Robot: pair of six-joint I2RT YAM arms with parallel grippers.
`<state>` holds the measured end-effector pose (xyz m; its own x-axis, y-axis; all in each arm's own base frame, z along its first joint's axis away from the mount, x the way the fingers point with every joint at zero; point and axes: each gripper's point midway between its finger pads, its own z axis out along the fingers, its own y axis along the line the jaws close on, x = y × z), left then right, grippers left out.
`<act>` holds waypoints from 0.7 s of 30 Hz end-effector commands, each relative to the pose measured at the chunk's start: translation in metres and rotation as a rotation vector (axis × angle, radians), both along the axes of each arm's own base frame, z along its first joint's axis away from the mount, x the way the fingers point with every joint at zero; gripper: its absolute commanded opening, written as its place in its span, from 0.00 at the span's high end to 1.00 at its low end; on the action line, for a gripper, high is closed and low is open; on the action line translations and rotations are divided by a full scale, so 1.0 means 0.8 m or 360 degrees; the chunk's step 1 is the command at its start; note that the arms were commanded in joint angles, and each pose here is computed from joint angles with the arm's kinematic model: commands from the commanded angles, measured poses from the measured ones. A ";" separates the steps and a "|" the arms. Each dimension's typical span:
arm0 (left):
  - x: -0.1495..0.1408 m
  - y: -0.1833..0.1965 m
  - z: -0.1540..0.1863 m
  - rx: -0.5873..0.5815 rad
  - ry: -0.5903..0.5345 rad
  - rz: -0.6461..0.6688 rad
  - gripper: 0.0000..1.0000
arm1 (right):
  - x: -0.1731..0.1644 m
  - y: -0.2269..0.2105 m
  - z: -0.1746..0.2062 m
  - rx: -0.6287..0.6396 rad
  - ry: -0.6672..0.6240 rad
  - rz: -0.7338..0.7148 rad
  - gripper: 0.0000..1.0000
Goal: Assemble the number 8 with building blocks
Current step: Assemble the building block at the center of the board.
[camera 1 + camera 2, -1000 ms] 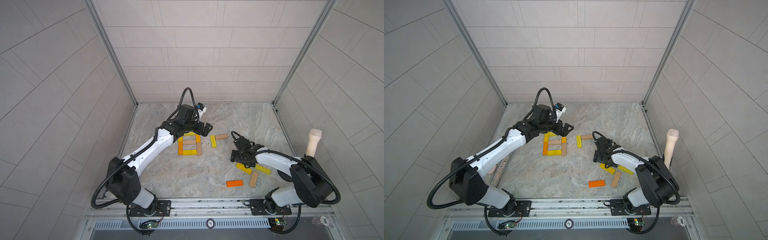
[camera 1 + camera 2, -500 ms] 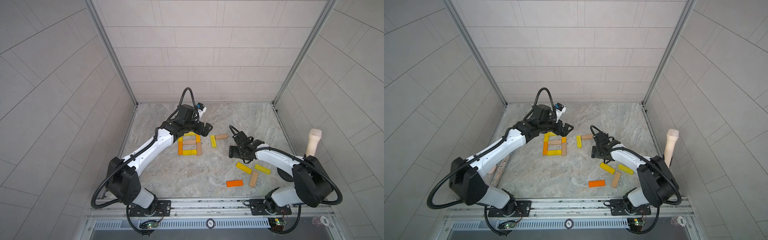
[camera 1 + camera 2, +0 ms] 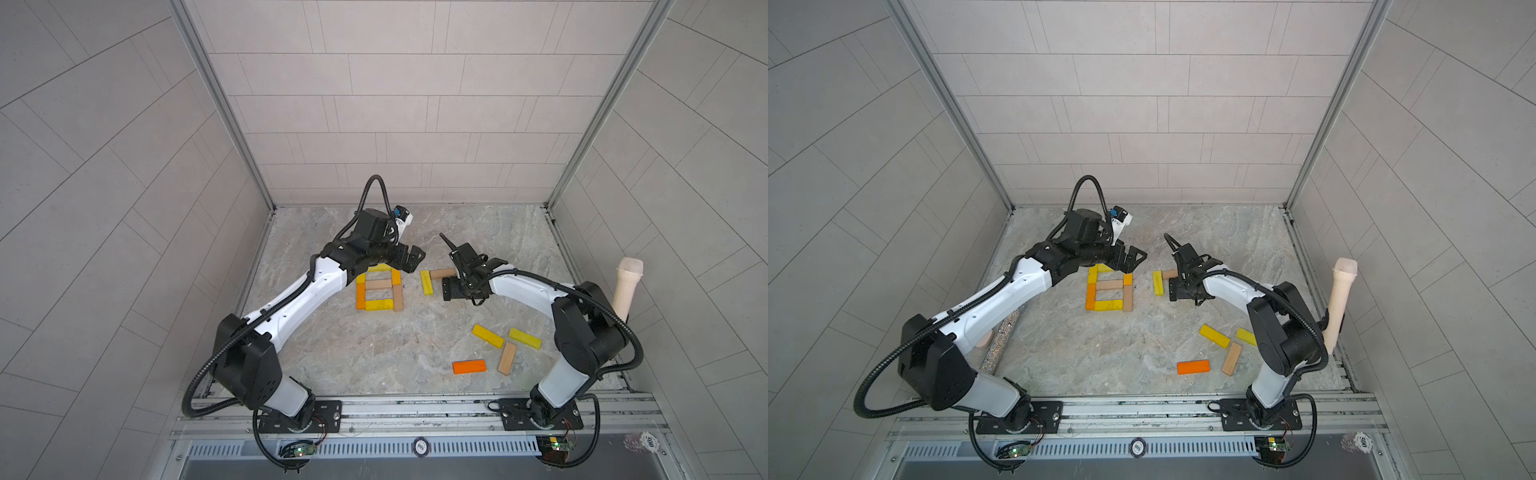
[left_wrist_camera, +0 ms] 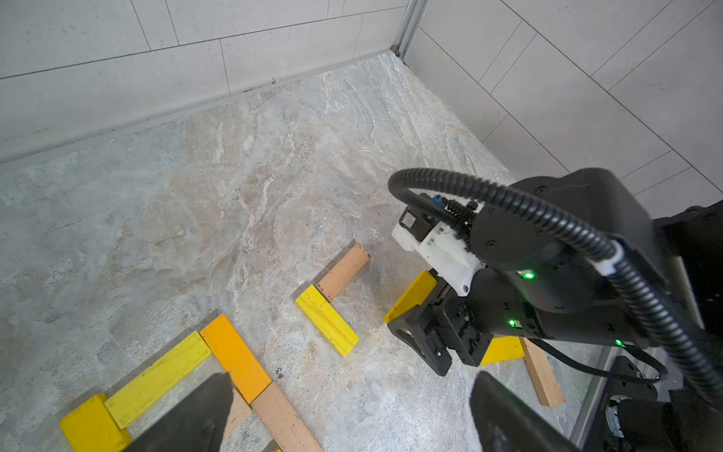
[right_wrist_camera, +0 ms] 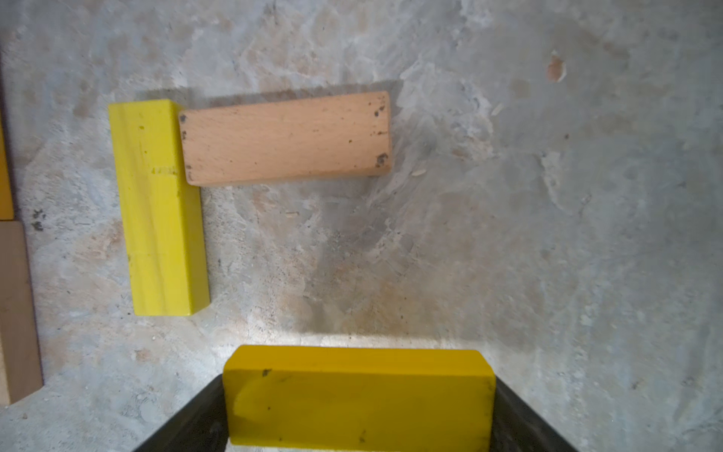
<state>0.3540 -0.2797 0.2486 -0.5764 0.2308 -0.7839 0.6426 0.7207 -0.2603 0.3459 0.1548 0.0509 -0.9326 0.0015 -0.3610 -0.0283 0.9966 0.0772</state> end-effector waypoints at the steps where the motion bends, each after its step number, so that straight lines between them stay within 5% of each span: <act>1: -0.005 -0.002 0.013 -0.0023 -0.0057 -0.0019 0.00 | 0.013 0.003 0.000 -0.0034 -0.0023 -0.0006 0.18; 21: -0.005 -0.002 0.013 -0.0022 -0.0057 -0.0021 0.00 | 0.044 0.013 0.019 0.0009 -0.0132 -0.0060 0.18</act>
<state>0.3538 -0.2797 0.2487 -0.5760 0.2312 -0.7840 0.6429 0.7206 -0.2598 0.3773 0.1668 0.0459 -0.9215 0.0265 -0.3876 -0.0050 0.9968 0.0799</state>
